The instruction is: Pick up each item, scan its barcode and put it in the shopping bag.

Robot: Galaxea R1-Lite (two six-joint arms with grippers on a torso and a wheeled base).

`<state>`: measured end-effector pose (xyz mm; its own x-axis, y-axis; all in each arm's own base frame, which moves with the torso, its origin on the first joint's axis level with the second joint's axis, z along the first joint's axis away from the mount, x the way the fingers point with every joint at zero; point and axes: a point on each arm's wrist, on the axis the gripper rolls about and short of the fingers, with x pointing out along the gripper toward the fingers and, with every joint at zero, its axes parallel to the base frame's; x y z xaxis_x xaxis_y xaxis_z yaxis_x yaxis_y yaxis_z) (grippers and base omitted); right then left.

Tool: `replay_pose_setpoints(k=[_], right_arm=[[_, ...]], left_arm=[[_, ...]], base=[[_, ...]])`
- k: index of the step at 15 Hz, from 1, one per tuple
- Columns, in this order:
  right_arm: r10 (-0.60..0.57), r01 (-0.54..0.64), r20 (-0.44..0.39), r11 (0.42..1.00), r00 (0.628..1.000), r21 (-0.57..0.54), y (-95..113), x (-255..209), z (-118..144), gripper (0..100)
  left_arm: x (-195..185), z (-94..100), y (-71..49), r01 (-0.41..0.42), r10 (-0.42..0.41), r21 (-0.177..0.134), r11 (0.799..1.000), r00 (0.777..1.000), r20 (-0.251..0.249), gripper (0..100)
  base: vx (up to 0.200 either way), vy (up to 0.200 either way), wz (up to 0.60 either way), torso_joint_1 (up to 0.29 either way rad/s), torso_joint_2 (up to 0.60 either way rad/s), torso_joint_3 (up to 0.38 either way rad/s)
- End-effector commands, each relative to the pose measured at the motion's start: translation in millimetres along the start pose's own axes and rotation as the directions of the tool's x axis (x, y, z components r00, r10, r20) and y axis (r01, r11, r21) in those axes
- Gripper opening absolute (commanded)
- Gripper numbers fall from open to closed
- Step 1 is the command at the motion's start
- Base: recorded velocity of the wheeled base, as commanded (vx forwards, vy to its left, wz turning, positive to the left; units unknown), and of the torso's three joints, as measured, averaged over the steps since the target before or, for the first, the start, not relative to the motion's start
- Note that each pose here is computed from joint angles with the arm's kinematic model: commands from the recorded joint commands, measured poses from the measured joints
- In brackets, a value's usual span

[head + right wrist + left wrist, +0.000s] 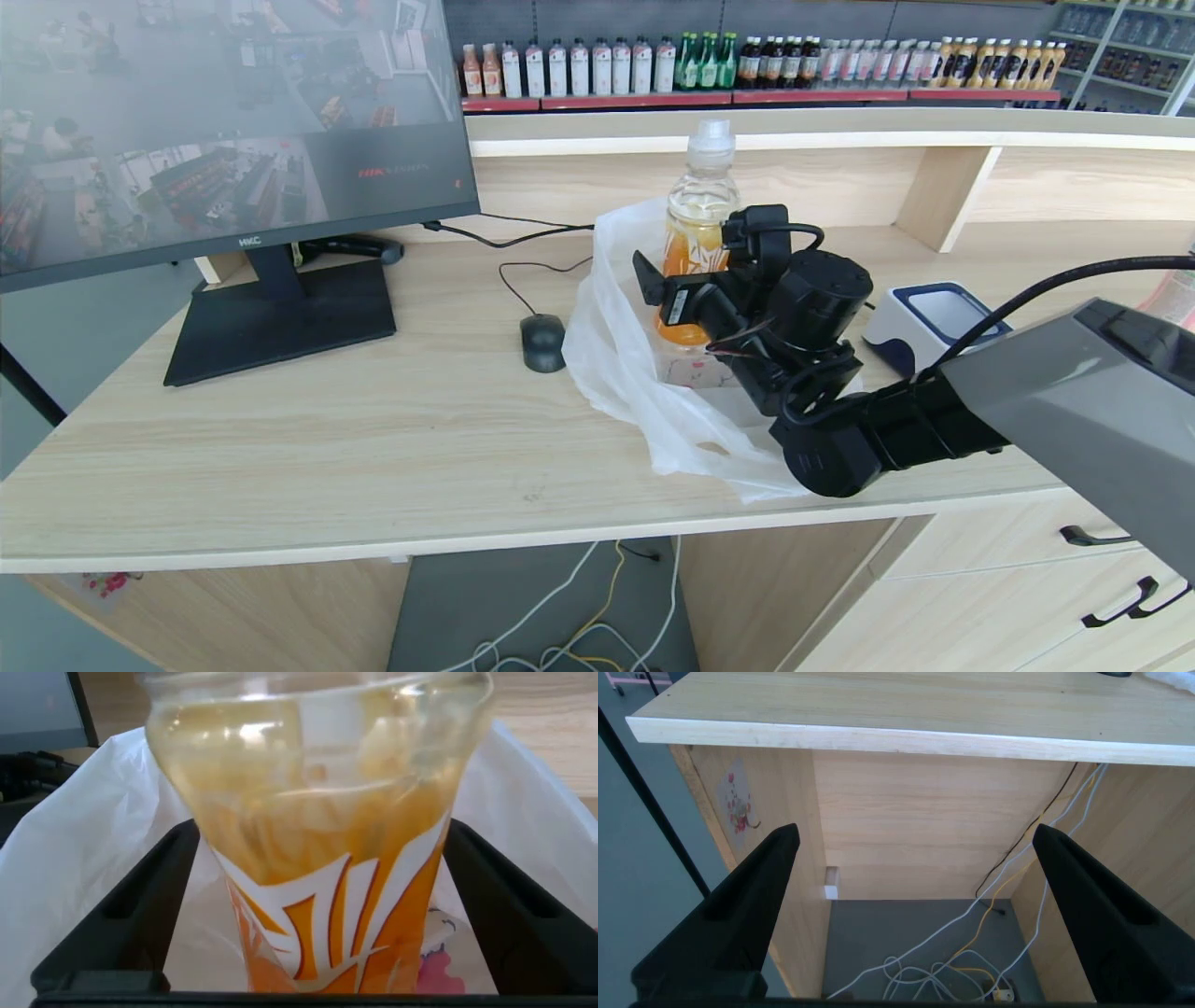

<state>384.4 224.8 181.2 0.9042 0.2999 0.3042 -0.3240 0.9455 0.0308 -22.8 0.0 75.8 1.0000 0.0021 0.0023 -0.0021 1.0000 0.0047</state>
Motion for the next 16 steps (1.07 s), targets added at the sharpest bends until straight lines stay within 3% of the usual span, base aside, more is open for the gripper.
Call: replay_pose_setpoints(k=[1,8,16], right_arm=[[0.000,0.000,0.001,1.000,1.000,0.000,0,0,0,100],[0.008,-0.009,0.024,1.000,1.000,0.008,2,-5,8,100],[0.047,-0.048,0.026,0.999,0.999,0.019,11,-43,40,100]], left_arm=[[0,0.0,0.0,-0.001,0.001,0.000,1.000,1.000,0.001,100],[0,0.0,0.0,-0.001,0.001,0.000,1.000,1.000,0.001,100],[0,0.0,0.0,-0.001,0.001,0.000,1.000,1.000,0.001,100]], base=[[0.000,0.000,0.00,0.000,0.00,0.000],[0.000,0.000,0.00,0.000,0.00,0.000],[0.000,0.000,0.00,0.000,0.00,0.000]])
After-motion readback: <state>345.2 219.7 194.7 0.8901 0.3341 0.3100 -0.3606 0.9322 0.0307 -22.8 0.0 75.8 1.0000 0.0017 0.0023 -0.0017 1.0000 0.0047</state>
